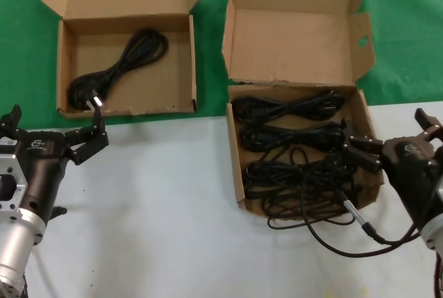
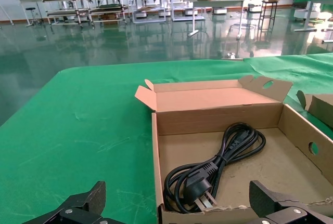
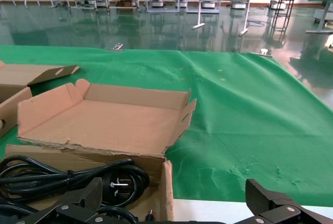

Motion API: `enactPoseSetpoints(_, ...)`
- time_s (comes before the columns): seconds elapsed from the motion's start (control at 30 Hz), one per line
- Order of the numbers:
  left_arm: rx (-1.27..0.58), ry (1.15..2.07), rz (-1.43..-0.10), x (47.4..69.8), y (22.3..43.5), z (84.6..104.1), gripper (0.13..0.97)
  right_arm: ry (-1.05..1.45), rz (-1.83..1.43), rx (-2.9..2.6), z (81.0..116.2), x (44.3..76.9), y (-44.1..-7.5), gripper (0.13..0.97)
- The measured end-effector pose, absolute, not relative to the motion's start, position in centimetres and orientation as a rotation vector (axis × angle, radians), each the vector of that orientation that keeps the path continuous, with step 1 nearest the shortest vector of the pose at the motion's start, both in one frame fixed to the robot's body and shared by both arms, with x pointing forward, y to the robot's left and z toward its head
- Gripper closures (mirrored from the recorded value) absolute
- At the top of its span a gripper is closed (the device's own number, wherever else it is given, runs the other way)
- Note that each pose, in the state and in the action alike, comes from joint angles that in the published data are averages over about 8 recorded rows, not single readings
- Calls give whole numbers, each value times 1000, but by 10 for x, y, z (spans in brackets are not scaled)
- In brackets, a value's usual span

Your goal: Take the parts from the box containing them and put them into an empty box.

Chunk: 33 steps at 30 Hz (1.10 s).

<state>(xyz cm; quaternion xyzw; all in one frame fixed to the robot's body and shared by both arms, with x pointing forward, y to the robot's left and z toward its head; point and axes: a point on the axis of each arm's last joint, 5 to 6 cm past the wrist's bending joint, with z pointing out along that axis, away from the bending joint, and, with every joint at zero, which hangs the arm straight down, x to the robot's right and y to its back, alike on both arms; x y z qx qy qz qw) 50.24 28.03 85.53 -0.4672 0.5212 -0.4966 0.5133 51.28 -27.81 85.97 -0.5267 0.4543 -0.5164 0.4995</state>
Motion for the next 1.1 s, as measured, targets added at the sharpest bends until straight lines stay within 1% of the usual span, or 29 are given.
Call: enactPoseSetpoints(1.1,-1123,1253,-1194,502,280,855,132,1099,-1249,-1274,860,513,-278,130)
